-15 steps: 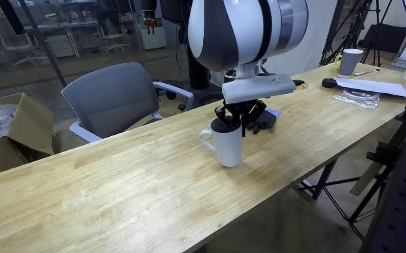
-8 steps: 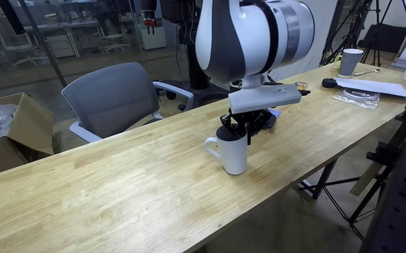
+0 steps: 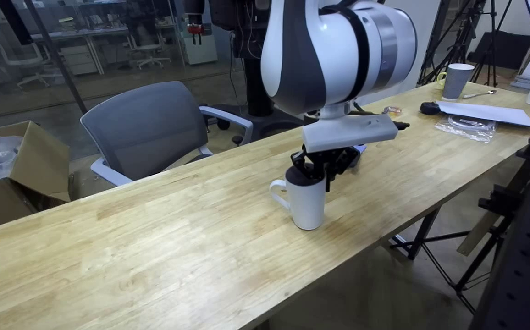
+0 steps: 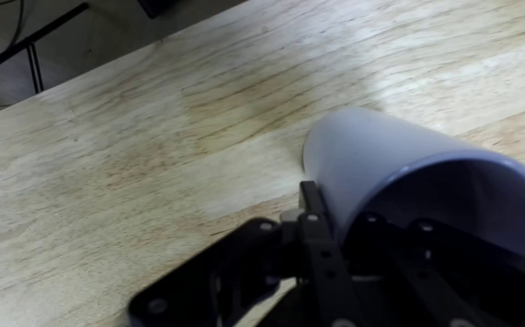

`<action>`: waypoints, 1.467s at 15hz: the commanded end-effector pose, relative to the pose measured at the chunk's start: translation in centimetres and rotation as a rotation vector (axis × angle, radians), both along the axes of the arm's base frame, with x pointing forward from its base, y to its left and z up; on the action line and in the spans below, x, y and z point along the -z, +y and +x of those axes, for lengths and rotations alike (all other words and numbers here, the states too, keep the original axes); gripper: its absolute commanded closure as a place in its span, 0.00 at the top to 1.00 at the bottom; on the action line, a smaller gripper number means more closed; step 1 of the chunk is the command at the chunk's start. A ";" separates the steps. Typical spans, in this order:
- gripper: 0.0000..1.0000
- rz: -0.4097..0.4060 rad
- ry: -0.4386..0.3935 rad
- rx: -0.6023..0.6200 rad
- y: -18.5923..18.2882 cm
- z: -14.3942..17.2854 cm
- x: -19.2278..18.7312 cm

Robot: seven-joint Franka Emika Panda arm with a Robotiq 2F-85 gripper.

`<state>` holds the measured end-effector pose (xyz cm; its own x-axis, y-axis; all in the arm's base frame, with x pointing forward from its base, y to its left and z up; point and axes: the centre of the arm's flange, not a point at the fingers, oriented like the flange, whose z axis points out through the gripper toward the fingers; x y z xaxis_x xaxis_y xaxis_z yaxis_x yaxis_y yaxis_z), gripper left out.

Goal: Put the mug towards the edge of the table

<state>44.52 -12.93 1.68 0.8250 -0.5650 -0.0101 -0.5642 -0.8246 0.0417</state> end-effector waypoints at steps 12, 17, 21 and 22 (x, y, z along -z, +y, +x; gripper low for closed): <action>0.36 0.016 -0.068 0.049 -0.7 -0.8 -0.2; 0.69 -0.004 -0.055 0.042 -0.6 -0.5 -0.3; 0.95 -0.048 -0.032 0.022 -0.7 0.3 -1.1; 0.99 -0.059 -0.031 0.016 -0.6 0.5 -1.4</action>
<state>44.11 -13.95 1.81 0.8142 -0.5793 0.0377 -0.5805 -0.8134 0.0380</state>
